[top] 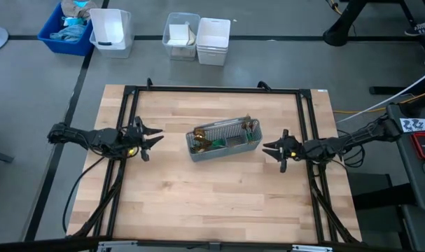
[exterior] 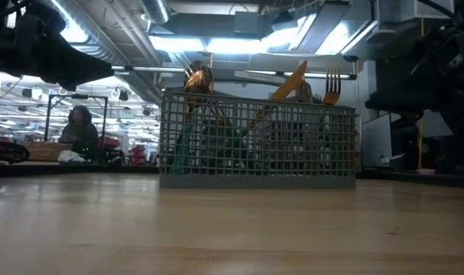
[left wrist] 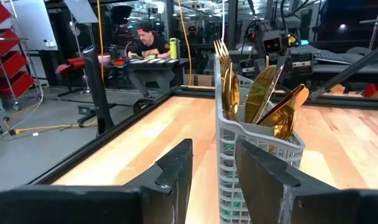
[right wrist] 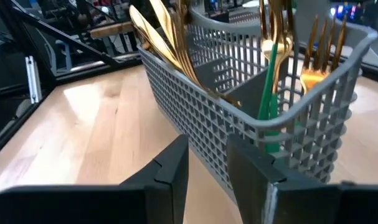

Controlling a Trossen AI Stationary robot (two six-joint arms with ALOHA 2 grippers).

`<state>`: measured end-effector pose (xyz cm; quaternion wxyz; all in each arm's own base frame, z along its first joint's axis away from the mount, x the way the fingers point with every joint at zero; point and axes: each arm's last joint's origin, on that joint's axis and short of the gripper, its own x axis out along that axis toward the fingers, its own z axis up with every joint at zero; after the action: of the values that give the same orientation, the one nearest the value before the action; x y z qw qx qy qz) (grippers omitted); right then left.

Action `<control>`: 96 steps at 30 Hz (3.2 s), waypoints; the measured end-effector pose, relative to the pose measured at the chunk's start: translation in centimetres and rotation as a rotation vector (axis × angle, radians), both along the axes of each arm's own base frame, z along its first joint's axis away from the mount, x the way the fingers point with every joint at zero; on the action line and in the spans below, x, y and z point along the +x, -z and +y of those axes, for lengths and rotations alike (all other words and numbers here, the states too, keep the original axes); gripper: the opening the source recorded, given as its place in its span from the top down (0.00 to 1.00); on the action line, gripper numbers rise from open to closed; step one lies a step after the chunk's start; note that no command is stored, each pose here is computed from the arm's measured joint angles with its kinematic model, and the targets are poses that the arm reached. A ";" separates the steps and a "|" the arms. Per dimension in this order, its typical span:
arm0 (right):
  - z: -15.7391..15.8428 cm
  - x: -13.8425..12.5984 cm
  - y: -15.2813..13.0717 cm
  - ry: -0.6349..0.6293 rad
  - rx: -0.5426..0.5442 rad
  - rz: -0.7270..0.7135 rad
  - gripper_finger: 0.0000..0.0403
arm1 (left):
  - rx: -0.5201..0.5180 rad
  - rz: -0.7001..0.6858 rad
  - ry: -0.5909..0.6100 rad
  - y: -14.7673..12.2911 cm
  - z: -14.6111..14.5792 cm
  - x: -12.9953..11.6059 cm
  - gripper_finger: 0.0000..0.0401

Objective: Sort silverware
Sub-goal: Return to Home Position

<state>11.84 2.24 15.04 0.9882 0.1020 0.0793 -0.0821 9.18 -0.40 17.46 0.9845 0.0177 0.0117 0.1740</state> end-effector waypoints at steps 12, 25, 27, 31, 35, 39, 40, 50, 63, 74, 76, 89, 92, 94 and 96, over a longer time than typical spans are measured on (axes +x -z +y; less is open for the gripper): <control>-0.1 -0.4 -0.8 -0.014 -0.104 -0.059 0.73 | 0.005 0.003 0.000 0.0 0.0 0.0 0.72; -0.2 -0.5 -0.8 -0.019 -0.149 -0.056 0.73 | 0.005 0.003 0.000 0.0 0.0 0.0 0.72; -0.2 -0.6 -0.9 -0.027 -0.146 -0.064 0.73 | 0.006 0.004 0.000 0.0 0.0 0.0 0.72; -0.3 -1.0 -1.1 -0.033 -0.139 -0.087 0.73 | 0.005 0.004 0.000 0.0 0.0 0.0 0.72; -0.4 -1.5 -1.1 -0.032 -0.138 -0.090 0.73 | 0.006 0.004 0.000 0.0 0.0 0.0 0.72; -0.5 -1.7 -1.3 -0.031 -0.131 -0.120 0.73 | 0.006 0.004 0.000 0.0 0.0 0.0 0.72; -0.5 -1.7 -1.4 -0.030 -0.129 -0.126 0.73 | 0.005 0.004 0.000 0.0 0.0 0.0 0.72; -0.7 -2.4 -2.3 -0.029 -0.098 -0.239 0.73 | 0.006 0.005 -0.001 0.0 0.0 0.0 0.72; -0.7 -2.4 -2.3 -0.023 -0.098 -0.239 0.73 | 0.006 0.006 -0.001 0.1 0.0 0.0 0.72; -0.7 -2.4 -2.3 -0.023 -0.098 -0.238 0.73 | 0.006 0.006 0.000 0.1 0.0 0.0 0.72; -0.7 -2.4 -2.3 -0.023 -0.098 -0.238 0.73 | 0.006 0.006 0.000 0.1 0.0 0.0 0.72; -0.7 -2.4 -2.3 -0.024 -0.098 -0.238 0.73 | 0.006 0.006 -0.001 0.1 0.0 0.0 0.72; -0.7 -2.4 -2.3 -0.024 -0.098 -0.238 0.73 | 0.006 0.006 -0.001 0.1 0.0 0.0 0.72; -0.7 -2.4 -2.3 -0.024 -0.098 -0.238 0.73 | 0.006 0.006 0.000 0.1 0.0 0.0 0.72; -0.7 -2.4 -2.3 -0.024 -0.098 -0.238 0.73 | 0.006 0.006 0.000 0.1 0.0 0.0 0.72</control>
<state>9.40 1.56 17.32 0.9953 0.0615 -0.0416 -0.0615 9.19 -0.41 17.39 0.9844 0.0213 0.0143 0.1743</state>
